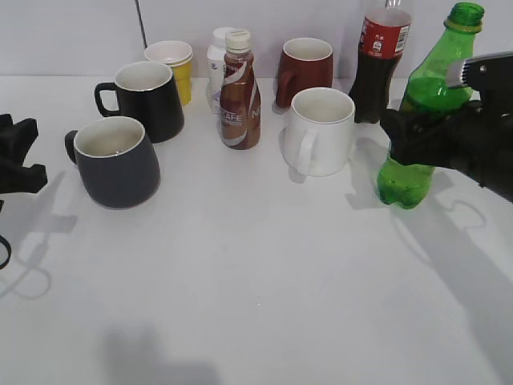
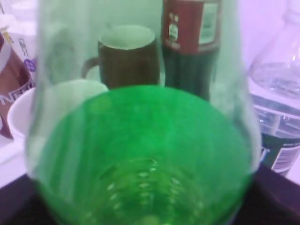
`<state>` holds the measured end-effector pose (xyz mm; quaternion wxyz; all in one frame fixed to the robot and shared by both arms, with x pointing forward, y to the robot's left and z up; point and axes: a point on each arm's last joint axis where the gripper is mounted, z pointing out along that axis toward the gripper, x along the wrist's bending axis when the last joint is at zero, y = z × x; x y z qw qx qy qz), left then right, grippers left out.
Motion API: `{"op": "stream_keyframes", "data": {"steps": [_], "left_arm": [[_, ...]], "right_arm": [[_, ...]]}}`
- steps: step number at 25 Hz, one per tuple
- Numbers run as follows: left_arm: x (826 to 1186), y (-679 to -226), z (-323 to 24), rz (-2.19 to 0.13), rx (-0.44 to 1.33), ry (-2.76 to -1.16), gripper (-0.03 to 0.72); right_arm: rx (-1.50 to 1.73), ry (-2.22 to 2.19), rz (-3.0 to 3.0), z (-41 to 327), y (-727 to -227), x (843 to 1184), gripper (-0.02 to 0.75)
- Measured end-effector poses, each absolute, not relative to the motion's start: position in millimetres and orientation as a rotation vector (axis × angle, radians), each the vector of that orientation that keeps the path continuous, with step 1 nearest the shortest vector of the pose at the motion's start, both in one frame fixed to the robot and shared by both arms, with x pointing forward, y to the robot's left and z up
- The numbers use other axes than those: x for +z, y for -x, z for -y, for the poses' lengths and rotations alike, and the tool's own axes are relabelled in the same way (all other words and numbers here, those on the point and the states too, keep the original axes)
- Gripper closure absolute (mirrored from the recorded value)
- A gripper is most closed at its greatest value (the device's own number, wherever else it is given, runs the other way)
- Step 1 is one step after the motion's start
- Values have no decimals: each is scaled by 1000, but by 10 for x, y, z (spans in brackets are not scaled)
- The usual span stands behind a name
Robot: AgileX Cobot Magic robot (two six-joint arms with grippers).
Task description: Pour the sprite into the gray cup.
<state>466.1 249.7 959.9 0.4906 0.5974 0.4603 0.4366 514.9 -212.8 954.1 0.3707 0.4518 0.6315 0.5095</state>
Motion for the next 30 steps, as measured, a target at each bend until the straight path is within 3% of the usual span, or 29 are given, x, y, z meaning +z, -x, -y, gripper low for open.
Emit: {"op": "stream_keyframes", "data": {"steps": [10,15,19,23,26,30], "left_arm": [[9670,-4617,-2488,-1096,1051,-1467,449],[9953,-4439,-2526,-1085,1047,-1453,449],[10356,-4222,-2563,-1136,980,-1532,447],[10842,-3804,-2651,-1135,954,-1570,372],[10949,-3483,-2724,-1149,930,-1598,291],[10908,-3075,-2821,-1186,888,-1659,263]], "right_arm": [[1348,-1104,-1557,2132,-5140,9686,140],[1382,-1057,-1500,2137,-5131,10246,140],[1404,-993,-1455,2178,-4982,10841,140],[1398,-954,-1435,2281,-4651,11251,140],[1363,-995,-1464,2404,-4297,11415,140],[1311,-1069,-1509,2605,-3707,11537,140]]}}
